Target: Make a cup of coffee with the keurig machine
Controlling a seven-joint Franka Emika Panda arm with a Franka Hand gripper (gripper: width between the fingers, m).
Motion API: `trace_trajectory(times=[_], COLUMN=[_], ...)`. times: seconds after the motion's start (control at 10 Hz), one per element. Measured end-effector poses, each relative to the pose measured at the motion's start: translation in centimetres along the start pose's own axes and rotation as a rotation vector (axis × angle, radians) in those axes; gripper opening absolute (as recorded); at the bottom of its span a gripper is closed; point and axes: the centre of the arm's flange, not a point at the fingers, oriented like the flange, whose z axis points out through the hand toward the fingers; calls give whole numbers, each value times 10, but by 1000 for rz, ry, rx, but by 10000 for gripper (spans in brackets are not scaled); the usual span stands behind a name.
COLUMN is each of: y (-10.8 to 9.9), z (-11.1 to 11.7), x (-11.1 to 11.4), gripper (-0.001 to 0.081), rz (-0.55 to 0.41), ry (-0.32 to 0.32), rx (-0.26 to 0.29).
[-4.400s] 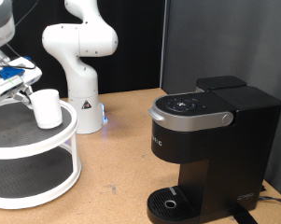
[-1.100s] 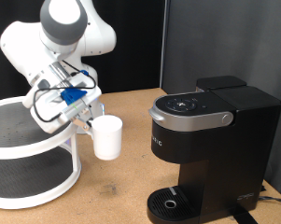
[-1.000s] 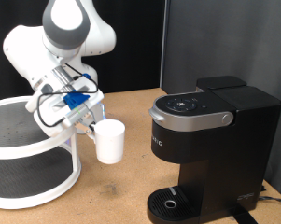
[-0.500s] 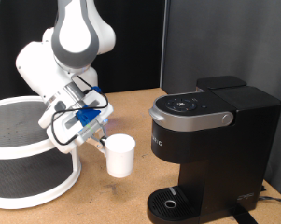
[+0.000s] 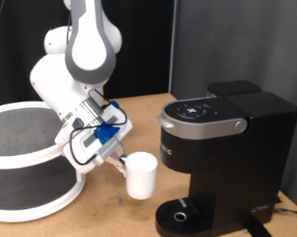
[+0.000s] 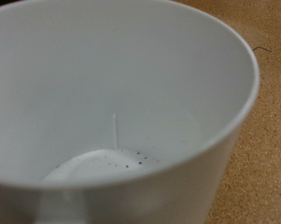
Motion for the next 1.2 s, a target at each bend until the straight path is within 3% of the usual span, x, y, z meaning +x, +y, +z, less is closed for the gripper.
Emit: trace_trajectory(times=[0.8,1.2], y=[-19,-24], z=[54,75], x=[18,16], gripper=[69,69], rz=[-25,-41], ry=[57,48], rx=[22,35])
